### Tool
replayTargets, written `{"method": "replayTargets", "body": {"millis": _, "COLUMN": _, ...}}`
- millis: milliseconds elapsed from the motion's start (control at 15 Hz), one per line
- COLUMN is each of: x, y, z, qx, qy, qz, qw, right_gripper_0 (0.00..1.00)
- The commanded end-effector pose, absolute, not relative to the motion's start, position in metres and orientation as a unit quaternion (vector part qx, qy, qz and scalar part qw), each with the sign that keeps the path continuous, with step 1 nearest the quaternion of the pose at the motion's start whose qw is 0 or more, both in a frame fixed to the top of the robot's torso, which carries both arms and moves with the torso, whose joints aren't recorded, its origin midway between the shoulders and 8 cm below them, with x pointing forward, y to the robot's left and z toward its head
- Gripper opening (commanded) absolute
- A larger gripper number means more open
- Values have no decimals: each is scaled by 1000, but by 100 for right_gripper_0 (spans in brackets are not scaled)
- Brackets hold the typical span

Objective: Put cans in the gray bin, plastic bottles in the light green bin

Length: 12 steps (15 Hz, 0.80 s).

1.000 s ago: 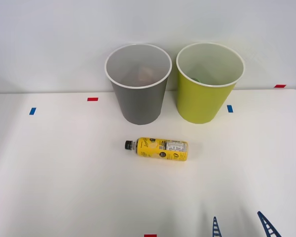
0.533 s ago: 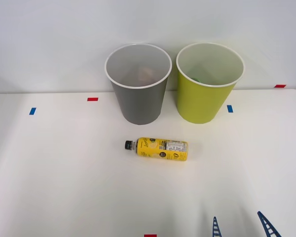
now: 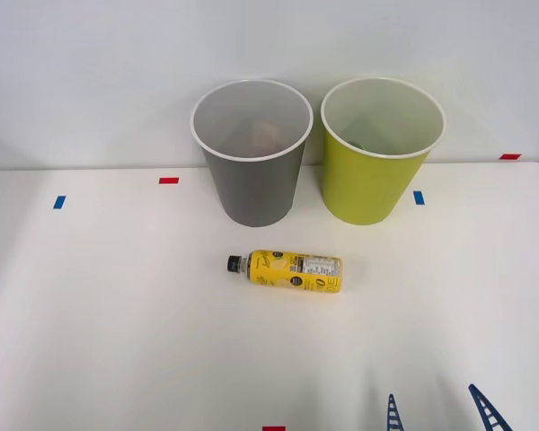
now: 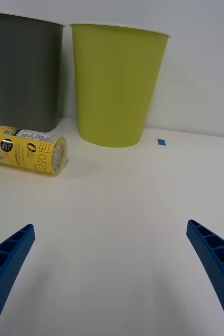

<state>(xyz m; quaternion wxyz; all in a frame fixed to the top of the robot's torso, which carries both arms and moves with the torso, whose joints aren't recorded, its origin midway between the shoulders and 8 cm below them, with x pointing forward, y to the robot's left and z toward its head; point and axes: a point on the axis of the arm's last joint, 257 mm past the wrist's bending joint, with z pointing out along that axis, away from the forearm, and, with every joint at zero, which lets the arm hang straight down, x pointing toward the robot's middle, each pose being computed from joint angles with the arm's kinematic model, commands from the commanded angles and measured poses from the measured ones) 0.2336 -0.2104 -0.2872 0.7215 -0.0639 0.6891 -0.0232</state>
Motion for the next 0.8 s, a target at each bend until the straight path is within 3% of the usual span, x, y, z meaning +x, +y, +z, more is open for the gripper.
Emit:
{"method": "replayTargets", "body": {"millis": 67, "x": 234, "y": -210, "z": -287, "qx": -64, "qy": 689, "qz": -23, "qw": 721, "right_gripper_0": 100}}
{"method": "replayTargets", "body": {"millis": 800, "x": 234, "y": -210, "z": -287, "qx": -64, "qy": 689, "qz": -23, "qw": 721, "right_gripper_0": 100}}
